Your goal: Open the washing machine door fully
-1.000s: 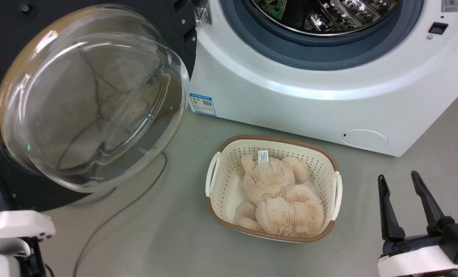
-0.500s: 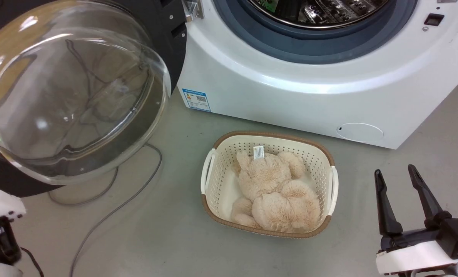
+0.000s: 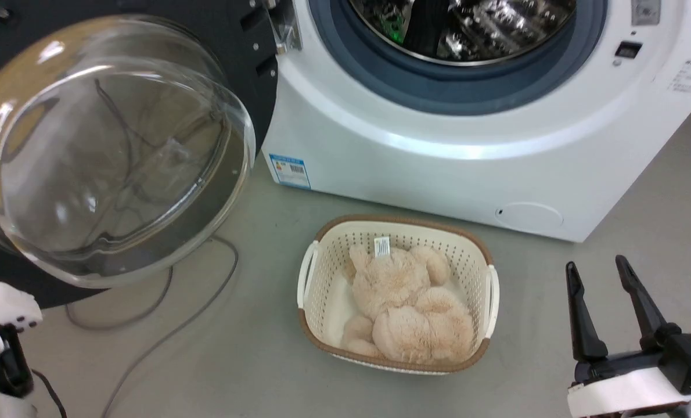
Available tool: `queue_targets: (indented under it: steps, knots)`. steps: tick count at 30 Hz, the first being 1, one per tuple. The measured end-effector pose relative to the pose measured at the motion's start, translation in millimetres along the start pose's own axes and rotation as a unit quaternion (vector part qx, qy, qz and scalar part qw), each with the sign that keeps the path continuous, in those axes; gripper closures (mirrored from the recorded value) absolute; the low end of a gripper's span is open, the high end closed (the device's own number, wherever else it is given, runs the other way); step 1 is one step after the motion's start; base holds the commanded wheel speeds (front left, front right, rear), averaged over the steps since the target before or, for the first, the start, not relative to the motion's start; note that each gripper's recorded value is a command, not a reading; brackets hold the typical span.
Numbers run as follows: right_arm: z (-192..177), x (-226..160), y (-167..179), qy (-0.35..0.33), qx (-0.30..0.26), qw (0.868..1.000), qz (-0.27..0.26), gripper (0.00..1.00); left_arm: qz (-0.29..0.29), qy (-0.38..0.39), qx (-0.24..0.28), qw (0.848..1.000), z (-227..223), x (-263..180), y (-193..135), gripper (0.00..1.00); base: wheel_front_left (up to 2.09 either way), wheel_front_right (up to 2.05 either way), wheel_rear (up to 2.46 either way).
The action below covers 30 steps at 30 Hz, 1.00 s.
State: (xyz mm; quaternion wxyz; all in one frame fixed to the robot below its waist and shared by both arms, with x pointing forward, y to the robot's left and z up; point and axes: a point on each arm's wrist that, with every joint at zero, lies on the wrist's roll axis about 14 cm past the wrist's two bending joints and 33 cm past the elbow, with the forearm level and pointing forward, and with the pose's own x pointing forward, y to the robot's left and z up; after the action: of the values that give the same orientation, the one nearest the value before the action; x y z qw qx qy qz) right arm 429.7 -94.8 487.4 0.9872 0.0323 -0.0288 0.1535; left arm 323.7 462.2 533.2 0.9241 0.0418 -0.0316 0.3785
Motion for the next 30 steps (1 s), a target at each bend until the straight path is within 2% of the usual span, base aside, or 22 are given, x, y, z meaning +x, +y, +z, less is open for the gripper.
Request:
queue_targets:
  steps: [6,13,20,26,27,28,30]
  knots:
    - [15,-14,-1,-0.013,0.004,1.0,-0.006,0.0,-0.022,-0.027,0.004,0.999,15,-22,1,1.0,0.0,0.0,0.0]
    - [36,-33,-6,-0.036,-0.004,0.999,-0.019,0.0,-0.074,-0.069,-0.017,0.995,39,-49,-15,1.0,0.0,0.0,0.0]
    - [55,-50,-13,-0.059,-0.013,0.998,-0.035,0.0,-0.155,-0.106,-0.048,0.981,61,-75,-60,1.0,0.0,0.0,0.0]
    - [63,-62,-23,-0.07,-0.018,0.996,-0.054,0.0,-0.218,-0.101,-0.063,0.969,59,-96,-104,1.0,0.0,0.0,0.0]
    - [64,-64,-24,-0.071,-0.018,0.996,-0.056,0.0,-0.226,-0.098,-0.065,0.967,57,-99,-111,0.69,0.0,0.0,0.0]
    - [65,-66,-26,-0.072,-0.019,0.995,-0.059,0.0,-0.236,-0.095,-0.067,0.965,56,-102,-117,0.0,0.0,0.0,0.0]
    - [66,-70,-30,-0.073,-0.02,0.995,-0.067,0.0,-0.253,-0.091,-0.07,0.961,53,-108,-129,0.0,0.0,0.0,0.0]
